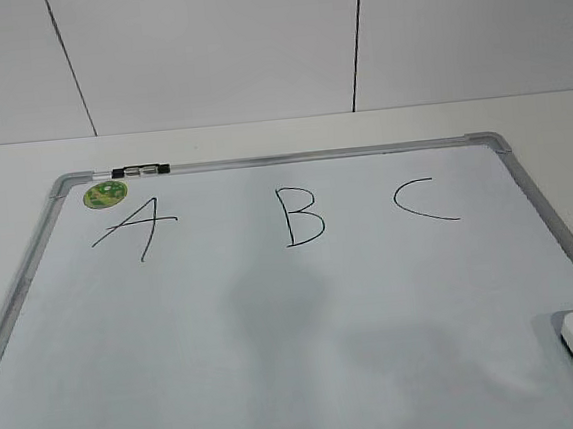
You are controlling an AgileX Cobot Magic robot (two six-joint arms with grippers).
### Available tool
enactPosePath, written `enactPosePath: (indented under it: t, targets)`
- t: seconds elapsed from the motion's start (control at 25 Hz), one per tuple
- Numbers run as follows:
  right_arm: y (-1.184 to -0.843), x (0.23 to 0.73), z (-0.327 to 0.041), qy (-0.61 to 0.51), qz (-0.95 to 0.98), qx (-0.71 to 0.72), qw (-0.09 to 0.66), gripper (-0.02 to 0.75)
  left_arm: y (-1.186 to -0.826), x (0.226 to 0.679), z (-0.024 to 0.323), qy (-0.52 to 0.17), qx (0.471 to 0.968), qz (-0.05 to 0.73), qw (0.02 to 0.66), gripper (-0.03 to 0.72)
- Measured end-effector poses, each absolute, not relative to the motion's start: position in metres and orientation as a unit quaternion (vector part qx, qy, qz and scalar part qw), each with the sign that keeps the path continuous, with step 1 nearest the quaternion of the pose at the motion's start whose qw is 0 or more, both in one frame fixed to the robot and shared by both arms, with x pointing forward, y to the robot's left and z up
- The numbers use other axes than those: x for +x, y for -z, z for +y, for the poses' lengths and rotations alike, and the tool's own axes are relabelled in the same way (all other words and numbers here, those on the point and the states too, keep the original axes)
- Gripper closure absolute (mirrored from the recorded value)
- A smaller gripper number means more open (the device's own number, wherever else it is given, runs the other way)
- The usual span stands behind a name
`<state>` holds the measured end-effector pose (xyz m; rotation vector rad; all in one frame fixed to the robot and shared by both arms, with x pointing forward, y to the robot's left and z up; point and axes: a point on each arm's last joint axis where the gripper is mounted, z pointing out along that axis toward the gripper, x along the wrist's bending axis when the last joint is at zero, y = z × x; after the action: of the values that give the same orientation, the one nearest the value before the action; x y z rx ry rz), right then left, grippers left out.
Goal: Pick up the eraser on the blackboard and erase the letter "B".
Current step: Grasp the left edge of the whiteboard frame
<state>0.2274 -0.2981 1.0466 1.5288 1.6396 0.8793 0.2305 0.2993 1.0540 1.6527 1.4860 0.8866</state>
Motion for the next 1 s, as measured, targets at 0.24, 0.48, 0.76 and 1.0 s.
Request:
enactPosePath:
  t: [0.24, 0.48, 0.76, 1.0]
  targets:
    - [-1.0466, 0.2274, -0.2981, -0.341, 0.636, 0.593, 0.359, 0.155, -1.0540, 0.2305, 0.2993, -0.345, 0.643, 0.578, 0.366, 0.449]
    - [-1.0466, 0.2274, -0.2981, -0.341, 0.636, 0.593, 0.359, 0.155, -1.0540, 0.2305, 0.2993, -0.345, 0.643, 0.578, 0.366, 0.449]
    - [-1.0466, 0.2274, -0.2981, -0.341, 0.636, 0.593, 0.359, 0.155, -1.0540, 0.2305, 0.2993, -0.345, 0.643, 0.578, 0.366, 0.449]
    - [-1.0467, 0.2273, -0.2957, -0.351, 0.636, 0.592, 0.349, 0.155, -1.0540, 0.2305, 0.2993, -0.345, 0.643, 0.578, 0.366, 0.449]
